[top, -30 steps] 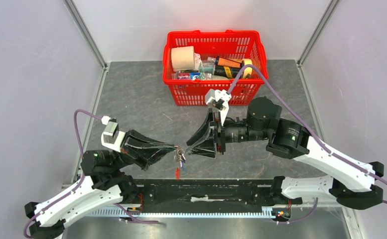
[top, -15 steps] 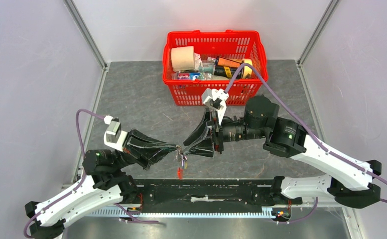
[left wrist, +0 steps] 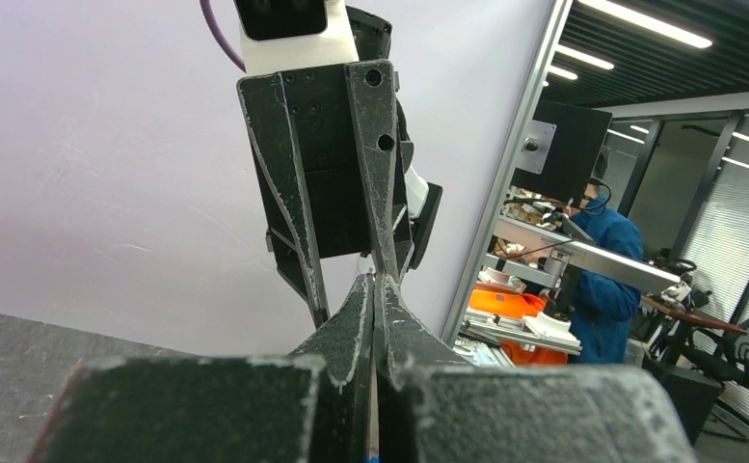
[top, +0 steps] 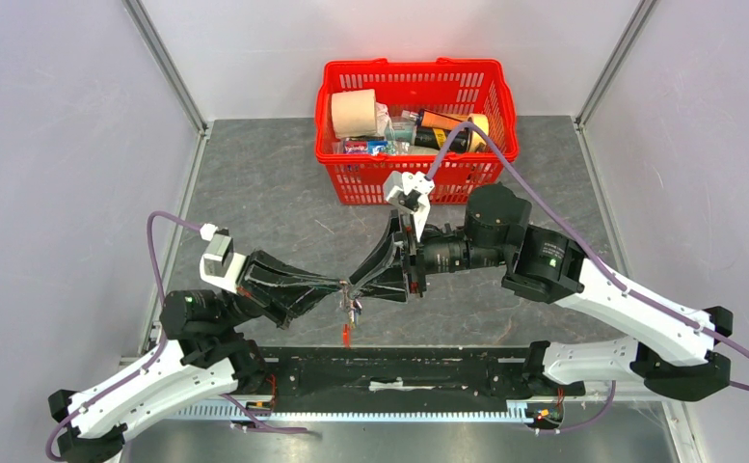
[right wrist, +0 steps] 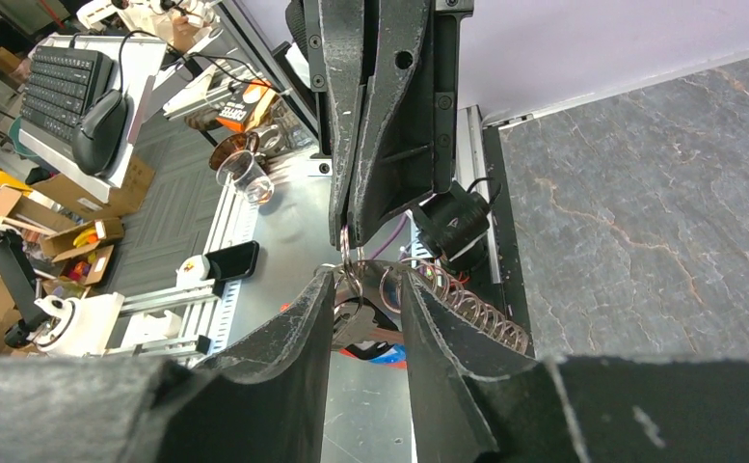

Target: Put the keys on the keyring

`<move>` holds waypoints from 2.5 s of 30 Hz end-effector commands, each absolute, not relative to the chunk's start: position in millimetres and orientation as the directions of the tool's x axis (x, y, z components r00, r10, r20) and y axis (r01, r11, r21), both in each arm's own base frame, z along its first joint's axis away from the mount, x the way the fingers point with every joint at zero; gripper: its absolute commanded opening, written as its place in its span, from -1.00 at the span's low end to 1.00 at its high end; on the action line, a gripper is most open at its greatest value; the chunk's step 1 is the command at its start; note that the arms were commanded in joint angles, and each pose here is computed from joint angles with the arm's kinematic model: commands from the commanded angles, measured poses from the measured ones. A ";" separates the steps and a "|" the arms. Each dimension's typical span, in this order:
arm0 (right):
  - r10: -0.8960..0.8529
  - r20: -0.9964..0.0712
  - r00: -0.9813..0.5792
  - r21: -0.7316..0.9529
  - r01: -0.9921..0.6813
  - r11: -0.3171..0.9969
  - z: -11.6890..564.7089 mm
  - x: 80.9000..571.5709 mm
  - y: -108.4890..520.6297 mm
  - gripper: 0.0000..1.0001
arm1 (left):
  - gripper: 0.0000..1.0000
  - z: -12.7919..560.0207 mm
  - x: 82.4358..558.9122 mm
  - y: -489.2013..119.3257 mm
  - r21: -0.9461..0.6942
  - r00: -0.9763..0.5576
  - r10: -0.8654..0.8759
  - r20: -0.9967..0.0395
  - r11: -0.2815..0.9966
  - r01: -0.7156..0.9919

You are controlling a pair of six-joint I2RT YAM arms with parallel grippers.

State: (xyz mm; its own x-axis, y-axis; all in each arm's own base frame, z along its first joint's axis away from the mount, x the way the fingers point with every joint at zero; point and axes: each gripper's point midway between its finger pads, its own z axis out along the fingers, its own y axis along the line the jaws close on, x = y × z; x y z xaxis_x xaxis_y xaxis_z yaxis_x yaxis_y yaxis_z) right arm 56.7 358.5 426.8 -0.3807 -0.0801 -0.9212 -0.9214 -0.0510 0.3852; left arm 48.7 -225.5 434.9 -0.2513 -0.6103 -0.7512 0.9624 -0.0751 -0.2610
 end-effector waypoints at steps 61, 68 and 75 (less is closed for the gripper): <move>-0.326 -0.870 -0.371 0.432 -0.891 -0.137 384.0 16.6 325.0 -1.00 | -0.18 405.0 40.4 -210.8 -0.416 -0.371 -0.386 -0.845 0.038 0.909; -0.413 -0.820 -0.395 0.491 -0.857 -0.157 373.1 6.9 323.1 -1.00 | -0.11 368.2 40.9 -238.4 -0.493 -0.479 -0.169 -0.861 0.046 0.869; -0.476 -0.780 -0.407 0.520 -0.845 -0.129 350.5 8.4 326.8 -1.00 | -0.01 355.5 29.7 -251.9 -0.534 -0.536 -0.110 -0.837 -0.048 0.844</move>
State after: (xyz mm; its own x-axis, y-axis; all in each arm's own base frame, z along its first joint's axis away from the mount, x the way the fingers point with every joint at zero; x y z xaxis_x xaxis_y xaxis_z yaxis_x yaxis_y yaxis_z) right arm 13.9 326.8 344.0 -0.4324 -0.4769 -0.7653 -0.8457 -0.0799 0.5276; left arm 45.9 -253.4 351.1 -0.5258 -0.1354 -0.8398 0.8440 0.0396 -0.5349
